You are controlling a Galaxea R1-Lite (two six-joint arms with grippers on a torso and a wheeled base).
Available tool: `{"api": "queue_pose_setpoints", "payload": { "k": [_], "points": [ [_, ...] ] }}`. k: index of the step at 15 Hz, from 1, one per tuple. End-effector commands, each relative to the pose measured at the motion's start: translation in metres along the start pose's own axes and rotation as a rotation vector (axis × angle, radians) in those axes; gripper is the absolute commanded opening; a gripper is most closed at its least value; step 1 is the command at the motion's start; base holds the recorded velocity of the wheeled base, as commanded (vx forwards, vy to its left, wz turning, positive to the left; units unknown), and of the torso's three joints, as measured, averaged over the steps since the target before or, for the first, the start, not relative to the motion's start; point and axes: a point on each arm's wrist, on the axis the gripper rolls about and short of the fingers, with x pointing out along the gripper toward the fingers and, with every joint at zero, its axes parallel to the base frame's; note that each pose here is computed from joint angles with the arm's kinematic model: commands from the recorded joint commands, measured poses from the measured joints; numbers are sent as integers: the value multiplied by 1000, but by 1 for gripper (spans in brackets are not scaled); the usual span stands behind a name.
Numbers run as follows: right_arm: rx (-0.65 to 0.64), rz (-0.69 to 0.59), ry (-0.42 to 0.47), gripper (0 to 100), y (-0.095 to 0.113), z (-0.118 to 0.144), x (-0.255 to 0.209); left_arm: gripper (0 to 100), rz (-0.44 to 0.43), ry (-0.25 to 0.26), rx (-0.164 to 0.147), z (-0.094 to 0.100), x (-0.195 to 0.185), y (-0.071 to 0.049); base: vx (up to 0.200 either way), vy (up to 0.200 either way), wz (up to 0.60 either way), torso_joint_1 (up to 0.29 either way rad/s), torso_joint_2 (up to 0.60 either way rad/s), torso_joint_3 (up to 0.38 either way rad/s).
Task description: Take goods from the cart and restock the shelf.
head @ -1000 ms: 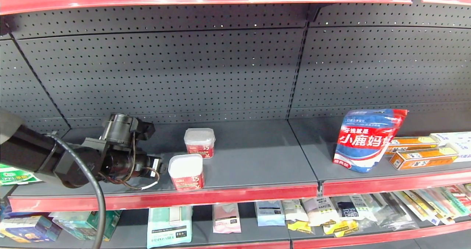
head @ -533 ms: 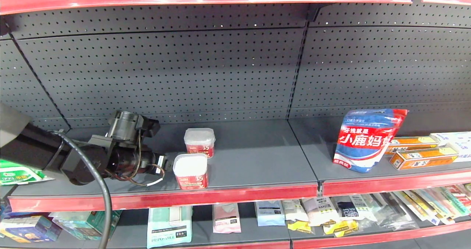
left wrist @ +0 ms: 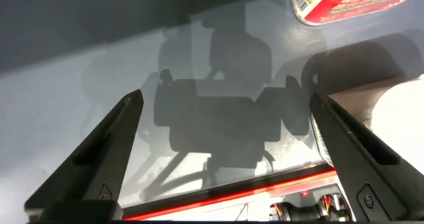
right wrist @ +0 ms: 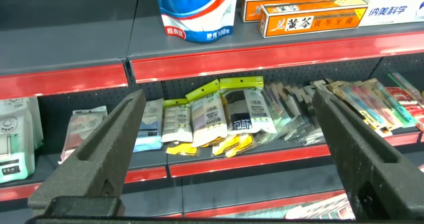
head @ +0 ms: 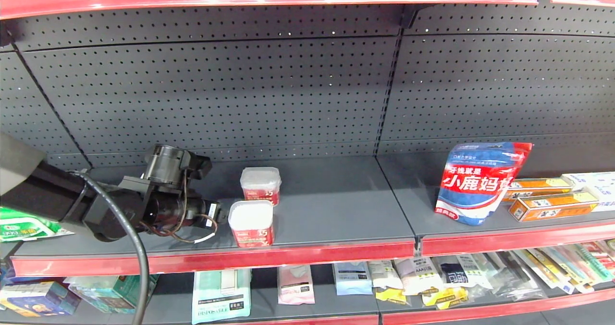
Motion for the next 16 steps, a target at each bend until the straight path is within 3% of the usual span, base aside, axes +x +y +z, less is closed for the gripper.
{"api": "queue_pose_setpoints", "payload": {
  "k": [1, 13, 15, 16],
  "points": [
    [0, 0, 1, 100, 0, 0, 0, 100, 0, -5, 0, 1, 0, 0, 0, 0, 0, 0, 0, 0],
    [0, 0, 1, 100, 0, 0, 0, 100, -5, -5, 7, 2, 1, -3, 0, 0, 0, 0, 0, 0],
    [0, 0, 2, 100, 0, 0, 0, 100, 14, -27, 1, 3, -5, 6, 0, 0, 0, 0, 0, 0],
    [0, 0, 2, 100, 0, 0, 0, 100, 40, -59, 12, 6, -19, 19, 0, 0, 0, 0, 0, 0]
  ]
}}
